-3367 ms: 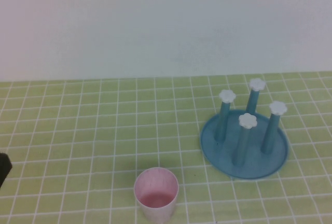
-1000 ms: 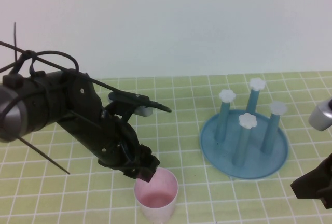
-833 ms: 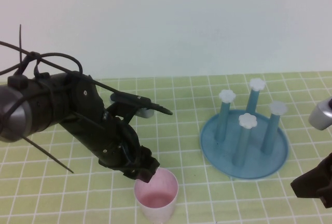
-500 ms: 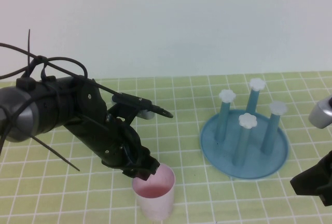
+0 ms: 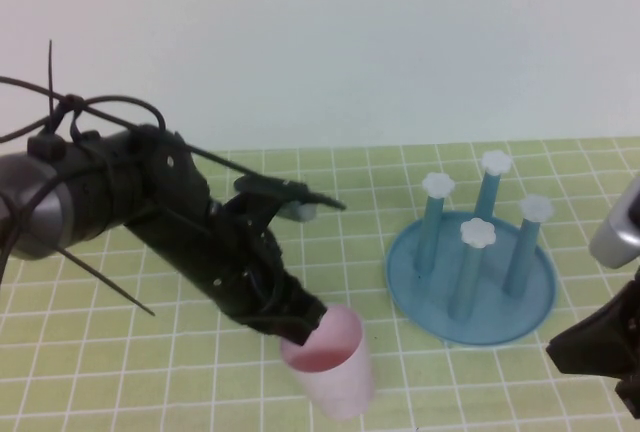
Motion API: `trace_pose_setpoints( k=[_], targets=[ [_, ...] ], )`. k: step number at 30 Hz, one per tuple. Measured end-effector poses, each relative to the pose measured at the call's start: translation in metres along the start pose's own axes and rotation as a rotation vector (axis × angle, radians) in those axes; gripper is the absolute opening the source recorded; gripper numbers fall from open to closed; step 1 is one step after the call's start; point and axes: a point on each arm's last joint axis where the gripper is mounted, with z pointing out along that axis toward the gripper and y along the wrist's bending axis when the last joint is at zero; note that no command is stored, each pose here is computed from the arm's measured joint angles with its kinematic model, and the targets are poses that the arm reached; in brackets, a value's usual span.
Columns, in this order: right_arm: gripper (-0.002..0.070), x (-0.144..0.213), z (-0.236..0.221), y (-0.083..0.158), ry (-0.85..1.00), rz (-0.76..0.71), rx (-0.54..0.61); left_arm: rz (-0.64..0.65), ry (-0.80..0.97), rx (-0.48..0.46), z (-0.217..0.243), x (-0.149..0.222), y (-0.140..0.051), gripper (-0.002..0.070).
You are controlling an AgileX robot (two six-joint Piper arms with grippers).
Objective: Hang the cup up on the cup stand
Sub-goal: Pick up the cup from the table, then adjust the cup with two arms
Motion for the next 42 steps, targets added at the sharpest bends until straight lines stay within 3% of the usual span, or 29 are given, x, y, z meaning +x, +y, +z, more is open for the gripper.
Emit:
trace_pose_setpoints(
  k=[5, 8, 11, 16, 21, 29, 42],
  targets=[
    [0.0001, -0.007, 0.002, 0.010, -0.060, -0.159, -0.062, 0.032, -0.045, 0.129, -0.017, -0.017, -0.017, 0.0012],
    [0.0053, -0.012, 0.004, 0.019, -0.112, -0.263, -0.110, 0.061, -0.054, 0.181, -0.031, -0.026, -0.026, 0.0011],
    [0.0175, -0.018, 0.005, 0.025, -0.170, -0.329, -0.129, 0.094, -0.074, 0.193, -0.044, -0.036, -0.032, 0.0011],
    [0.0412, -0.025, 0.005, 0.021, -0.237, -0.398, -0.050, 0.118, -0.090, 0.212, -0.063, -0.047, -0.040, 0.0011],
    [0.0554, -0.030, 0.004, 0.022, -0.296, -0.484, -0.038, 0.123, -0.073, 0.235, -0.076, -0.050, -0.047, 0.0010],
    [0.0578, -0.033, 0.006, 0.020, -0.325, -0.491, -0.025, 0.114, -0.095, 0.270, -0.080, -0.054, -0.051, 0.0010],
    [0.0580, -0.035, 0.039, 0.001, -0.276, -0.372, -0.088, 0.104, -0.107, 0.296, -0.081, -0.055, -0.054, 0.0010]
  ],
)
